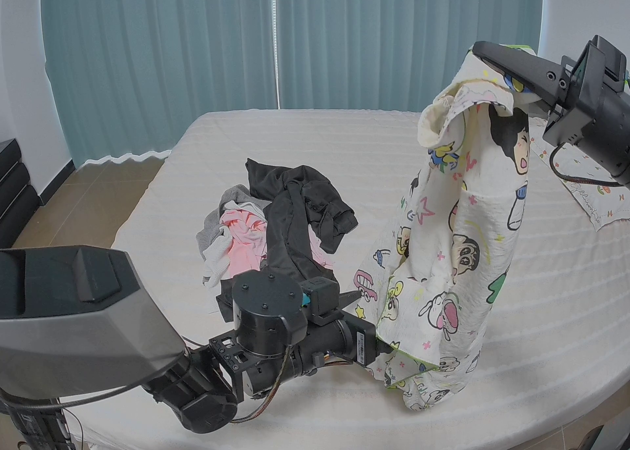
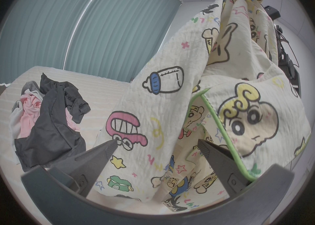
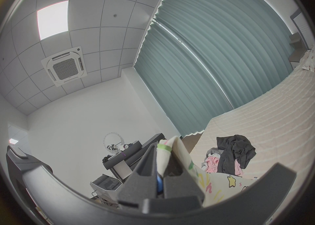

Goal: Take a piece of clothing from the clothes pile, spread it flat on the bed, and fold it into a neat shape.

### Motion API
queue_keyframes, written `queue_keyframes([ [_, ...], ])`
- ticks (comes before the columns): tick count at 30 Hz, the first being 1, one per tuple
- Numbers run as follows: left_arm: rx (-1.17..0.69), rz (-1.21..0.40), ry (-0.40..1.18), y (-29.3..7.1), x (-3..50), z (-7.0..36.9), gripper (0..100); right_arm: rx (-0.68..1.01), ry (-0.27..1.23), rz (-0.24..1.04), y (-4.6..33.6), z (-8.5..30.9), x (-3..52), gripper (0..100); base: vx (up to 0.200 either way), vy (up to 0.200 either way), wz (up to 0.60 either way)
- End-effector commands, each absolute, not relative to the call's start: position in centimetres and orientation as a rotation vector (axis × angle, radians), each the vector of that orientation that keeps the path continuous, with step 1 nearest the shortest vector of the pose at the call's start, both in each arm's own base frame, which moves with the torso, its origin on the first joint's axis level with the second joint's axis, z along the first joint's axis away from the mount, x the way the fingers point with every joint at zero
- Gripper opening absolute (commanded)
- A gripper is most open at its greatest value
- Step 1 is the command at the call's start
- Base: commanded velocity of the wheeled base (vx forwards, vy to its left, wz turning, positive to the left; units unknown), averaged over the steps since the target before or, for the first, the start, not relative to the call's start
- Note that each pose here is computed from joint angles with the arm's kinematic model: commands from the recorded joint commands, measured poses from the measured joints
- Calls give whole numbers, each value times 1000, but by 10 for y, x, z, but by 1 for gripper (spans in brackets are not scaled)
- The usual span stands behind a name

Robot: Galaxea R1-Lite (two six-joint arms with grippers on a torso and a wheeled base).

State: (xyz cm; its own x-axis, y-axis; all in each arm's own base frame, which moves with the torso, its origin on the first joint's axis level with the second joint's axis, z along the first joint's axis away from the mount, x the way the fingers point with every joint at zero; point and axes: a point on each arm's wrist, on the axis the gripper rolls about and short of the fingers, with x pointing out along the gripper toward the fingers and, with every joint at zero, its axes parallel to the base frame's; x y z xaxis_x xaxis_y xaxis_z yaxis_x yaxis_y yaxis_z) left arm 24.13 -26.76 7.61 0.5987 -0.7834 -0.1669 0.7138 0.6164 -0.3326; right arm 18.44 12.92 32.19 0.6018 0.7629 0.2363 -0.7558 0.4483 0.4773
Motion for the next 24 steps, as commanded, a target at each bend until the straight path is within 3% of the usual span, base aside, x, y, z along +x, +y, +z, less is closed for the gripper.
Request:
queue_keyframes([
  [1,-254,-736,248,-285,267,67,100,586,3,953,129,325,182,0,0,0,0],
  [24,-163,-576,346,-272,270,20,100,599,-64,1028,124,342,152,0,0,0,0],
])
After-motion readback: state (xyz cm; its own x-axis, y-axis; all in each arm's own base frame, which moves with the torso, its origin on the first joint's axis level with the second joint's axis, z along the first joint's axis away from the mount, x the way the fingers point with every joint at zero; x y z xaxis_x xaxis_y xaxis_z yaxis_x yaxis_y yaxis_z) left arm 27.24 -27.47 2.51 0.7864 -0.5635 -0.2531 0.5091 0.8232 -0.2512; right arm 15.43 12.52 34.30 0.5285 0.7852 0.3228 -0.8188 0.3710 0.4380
